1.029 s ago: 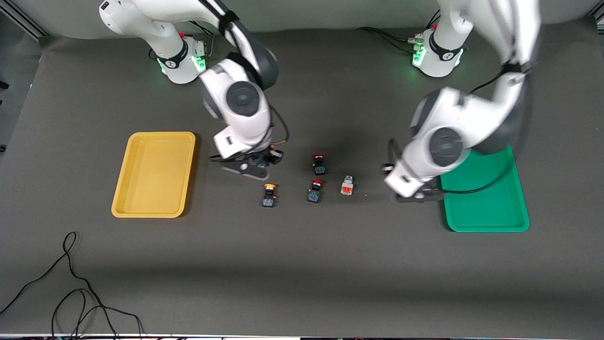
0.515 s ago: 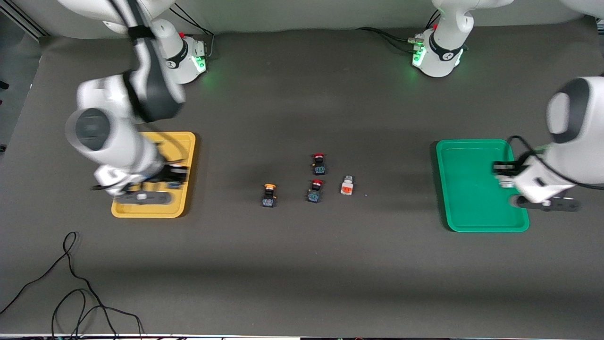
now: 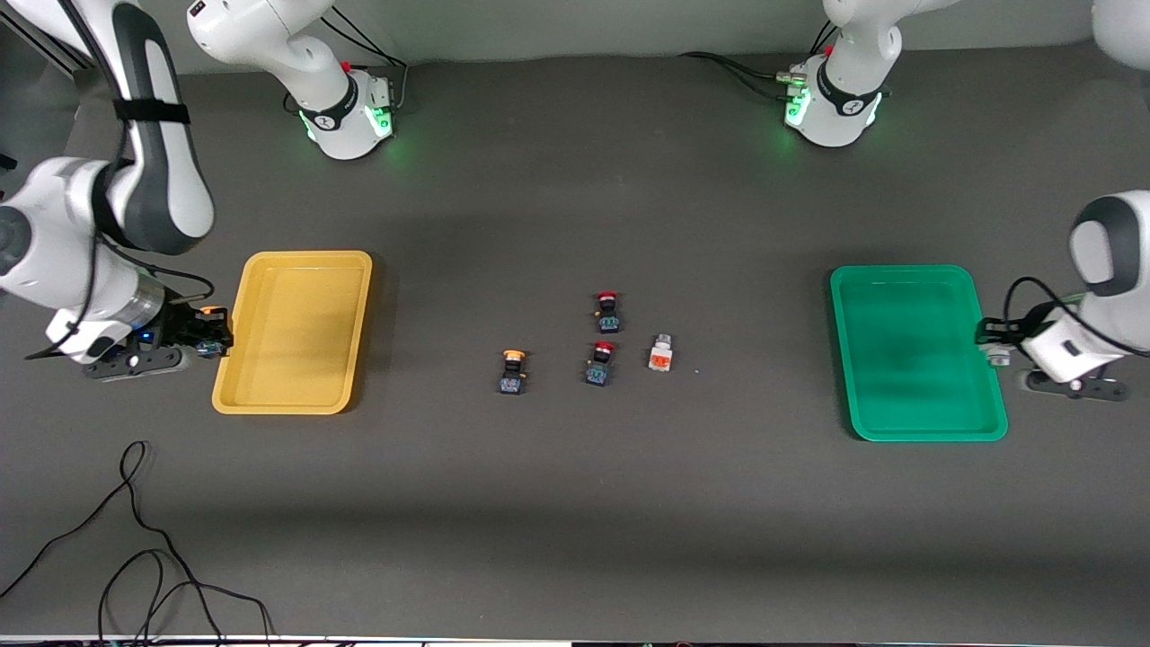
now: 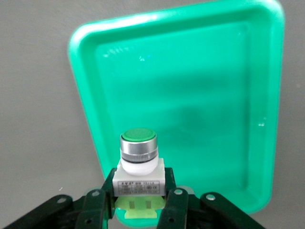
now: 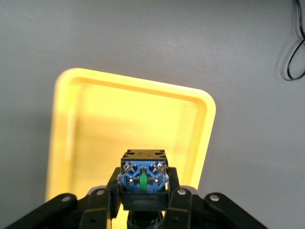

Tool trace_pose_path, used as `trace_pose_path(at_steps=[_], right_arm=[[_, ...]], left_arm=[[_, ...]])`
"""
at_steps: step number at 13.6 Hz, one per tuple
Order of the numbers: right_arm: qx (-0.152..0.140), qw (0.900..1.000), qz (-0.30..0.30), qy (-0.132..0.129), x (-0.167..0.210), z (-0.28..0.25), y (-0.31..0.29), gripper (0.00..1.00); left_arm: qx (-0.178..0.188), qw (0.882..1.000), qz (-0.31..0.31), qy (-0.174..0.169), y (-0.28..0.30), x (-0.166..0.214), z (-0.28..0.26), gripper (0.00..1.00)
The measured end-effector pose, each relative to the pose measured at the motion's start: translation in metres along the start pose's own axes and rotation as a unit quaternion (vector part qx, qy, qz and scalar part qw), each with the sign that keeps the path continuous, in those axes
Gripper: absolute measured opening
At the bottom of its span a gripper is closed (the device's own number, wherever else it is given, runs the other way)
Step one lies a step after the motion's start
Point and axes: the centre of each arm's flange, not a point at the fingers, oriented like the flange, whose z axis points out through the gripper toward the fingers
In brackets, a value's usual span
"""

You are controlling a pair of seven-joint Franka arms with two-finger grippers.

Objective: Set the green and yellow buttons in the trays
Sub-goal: 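Place the yellow button in the yellow tray while the left gripper places the green button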

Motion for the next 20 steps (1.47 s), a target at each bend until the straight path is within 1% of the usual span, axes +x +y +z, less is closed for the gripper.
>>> trace_pose_path(at_steps=[2,4,7,8,10,11,12,13,15,16,17,18,20], right_arm=[[-0.009,1.000,0.005,0.014,-0.028,0.046,0.004,0.41],[0.001,1.000,0.007,0.012,-0.042,0.074,0.006,0.41],[0.027,1.000,-0.003,0.015,-0.048,0.105,0.011,0.41],[0.031,0.999,-0.006,0.015,-0.051,0.114,0.012,0.41],[0.028,0.999,-0.009,0.012,-0.053,0.125,0.013,0.41],[0.027,1.000,-0.009,0.012,-0.051,0.126,0.012,0.45],[0.027,0.999,-0.010,0.016,-0.047,0.123,0.012,0.53],[0.031,0.999,-0.014,0.018,-0.040,0.119,0.010,0.64],[0.055,0.998,-0.023,0.012,-0.025,0.107,0.004,0.82],[0.066,0.997,-0.029,0.009,-0.015,0.098,0.002,0.93],[0.069,0.997,-0.037,0.004,-0.003,0.085,0.002,1.00],[0.067,0.997,-0.040,-0.009,0.012,0.068,0.002,1.00],[0.055,0.997,-0.031,-0.045,0.044,0.018,-0.004,1.00]], left_arm=[[0.000,1.000,-0.001,0.016,0.001,-0.006,0.046,0.41],[-0.004,1.000,-0.007,0.019,-0.003,-0.014,0.081,0.41],[-0.008,1.000,-0.008,0.015,-0.003,-0.015,0.104,0.41],[-0.009,1.000,-0.008,0.014,-0.003,-0.015,0.109,0.41],[-0.011,1.000,-0.009,0.010,-0.004,-0.016,0.115,0.41],[-0.011,1.000,-0.010,0.010,-0.004,-0.016,0.115,0.47],[-0.011,1.000,-0.011,0.011,-0.006,-0.016,0.114,0.56],[-0.010,1.000,-0.012,0.014,-0.007,-0.016,0.111,0.68],[-0.009,1.000,-0.012,0.014,-0.008,-0.015,0.096,0.88],[-0.010,1.000,-0.011,0.007,-0.007,-0.015,0.081,0.99],[-0.010,1.000,-0.009,-0.001,-0.006,-0.016,0.058,1.00],[-0.010,1.000,-0.007,-0.010,-0.003,-0.018,0.027,1.00],[-0.008,1.000,0.002,-0.027,0.010,-0.022,-0.046,0.99]])
